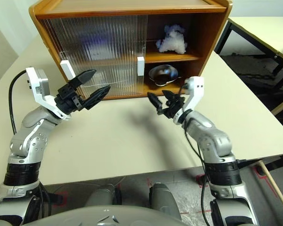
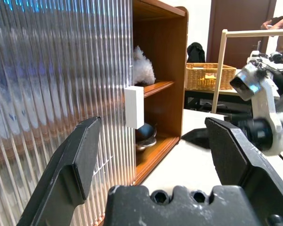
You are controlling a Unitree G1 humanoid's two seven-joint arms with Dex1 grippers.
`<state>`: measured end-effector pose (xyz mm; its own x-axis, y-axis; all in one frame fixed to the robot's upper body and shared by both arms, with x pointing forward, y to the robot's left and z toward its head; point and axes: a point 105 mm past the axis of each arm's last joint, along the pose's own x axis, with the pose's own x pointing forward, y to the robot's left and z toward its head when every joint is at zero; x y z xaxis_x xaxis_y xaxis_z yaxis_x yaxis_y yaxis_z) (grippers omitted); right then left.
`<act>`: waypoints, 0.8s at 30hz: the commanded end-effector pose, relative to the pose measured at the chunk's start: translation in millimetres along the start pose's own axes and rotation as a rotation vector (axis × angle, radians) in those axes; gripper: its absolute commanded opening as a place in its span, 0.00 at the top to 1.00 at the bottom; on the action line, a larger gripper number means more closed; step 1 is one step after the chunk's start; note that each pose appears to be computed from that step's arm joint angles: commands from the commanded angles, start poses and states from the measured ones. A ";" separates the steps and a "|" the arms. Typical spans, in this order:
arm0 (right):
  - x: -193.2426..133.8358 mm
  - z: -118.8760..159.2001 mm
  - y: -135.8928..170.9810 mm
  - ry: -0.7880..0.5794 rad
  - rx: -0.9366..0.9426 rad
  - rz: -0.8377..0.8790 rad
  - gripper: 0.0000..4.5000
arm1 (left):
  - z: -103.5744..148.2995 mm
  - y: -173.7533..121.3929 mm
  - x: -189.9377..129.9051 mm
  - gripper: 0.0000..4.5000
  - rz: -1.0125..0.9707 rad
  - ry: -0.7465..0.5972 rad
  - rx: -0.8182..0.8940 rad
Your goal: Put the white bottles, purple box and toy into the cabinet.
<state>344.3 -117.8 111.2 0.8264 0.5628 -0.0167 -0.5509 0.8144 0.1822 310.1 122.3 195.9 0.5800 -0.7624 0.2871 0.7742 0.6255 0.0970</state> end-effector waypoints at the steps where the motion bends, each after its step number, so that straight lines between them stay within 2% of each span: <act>1: 9.2 -18.6 4.4 0.010 -0.161 0.044 0.00 | -4.3 0.1 2.7 0.00 -0.010 0.010 -0.001; 6: 27.2 -13.0 18.6 -0.045 -0.291 0.072 0.00 | -4.8 1.0 0.7 0.00 -0.002 0.010 0.001; 7: 30.8 -10.1 23.7 -0.062 -0.318 0.084 0.04 | -4.9 1.1 0.4 0.00 0.000 0.010 0.001; 9: 37.8 -3.6 34.8 -0.094 -0.364 0.111 0.13 | -4.7 1.4 -0.1 0.00 0.004 0.009 0.003; 19: 61.9 31.3 62.4 -0.203 -0.427 0.133 0.99 | -4.5 2.7 -1.0 0.00 0.015 0.007 0.007; 24: 73.0 43.2 60.7 -0.228 -0.425 0.064 0.99 | -5.0 2.1 -0.6 0.00 0.016 0.006 0.006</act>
<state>369.9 -28.5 166.6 0.7380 0.6379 0.2199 -0.5898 0.7682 -0.2490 313.3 124.8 193.3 0.5935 -0.7522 0.2863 0.7630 0.6390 0.0972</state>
